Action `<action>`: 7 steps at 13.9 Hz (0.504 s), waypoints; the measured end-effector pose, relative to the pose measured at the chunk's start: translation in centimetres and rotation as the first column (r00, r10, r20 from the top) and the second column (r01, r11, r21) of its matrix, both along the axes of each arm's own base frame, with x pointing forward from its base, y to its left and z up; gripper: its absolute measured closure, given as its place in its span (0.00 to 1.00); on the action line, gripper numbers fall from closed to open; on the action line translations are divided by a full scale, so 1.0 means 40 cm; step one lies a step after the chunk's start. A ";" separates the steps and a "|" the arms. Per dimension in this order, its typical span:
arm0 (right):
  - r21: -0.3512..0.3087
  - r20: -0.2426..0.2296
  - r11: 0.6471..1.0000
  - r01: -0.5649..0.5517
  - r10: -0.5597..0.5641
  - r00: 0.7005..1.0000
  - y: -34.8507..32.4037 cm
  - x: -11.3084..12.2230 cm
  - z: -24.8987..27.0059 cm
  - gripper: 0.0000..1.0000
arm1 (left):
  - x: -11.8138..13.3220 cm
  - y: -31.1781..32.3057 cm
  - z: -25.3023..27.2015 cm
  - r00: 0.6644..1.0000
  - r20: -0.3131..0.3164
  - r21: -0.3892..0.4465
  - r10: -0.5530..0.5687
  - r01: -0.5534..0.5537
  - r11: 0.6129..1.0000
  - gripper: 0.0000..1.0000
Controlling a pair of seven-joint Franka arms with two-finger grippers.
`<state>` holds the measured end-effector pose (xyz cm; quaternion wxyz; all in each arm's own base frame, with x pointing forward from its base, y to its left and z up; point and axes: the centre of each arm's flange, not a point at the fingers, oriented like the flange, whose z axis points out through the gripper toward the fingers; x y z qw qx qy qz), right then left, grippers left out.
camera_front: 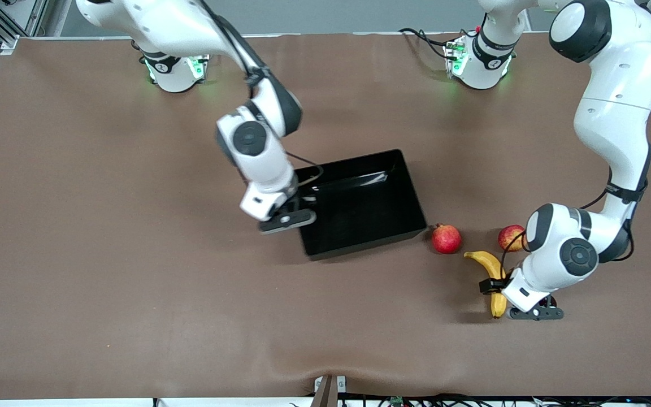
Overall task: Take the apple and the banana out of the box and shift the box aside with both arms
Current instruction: 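Grip the box rim with the right gripper and drag it away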
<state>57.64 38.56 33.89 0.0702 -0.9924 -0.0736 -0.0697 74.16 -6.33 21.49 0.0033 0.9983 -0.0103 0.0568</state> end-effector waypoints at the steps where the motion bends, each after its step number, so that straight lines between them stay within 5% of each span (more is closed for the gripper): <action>1: 0.001 -0.006 0.999 0.038 -0.038 0.999 -0.066 0.028 0.061 0.95 | 0.004 -0.008 0.051 1.000 0.003 0.007 -0.004 0.004 1.000 0.00; 7: -0.023 -0.076 0.965 0.261 -0.262 0.962 -0.484 0.123 0.270 0.95 | -0.043 -0.014 0.424 1.000 -0.014 0.064 0.028 -0.027 0.998 0.00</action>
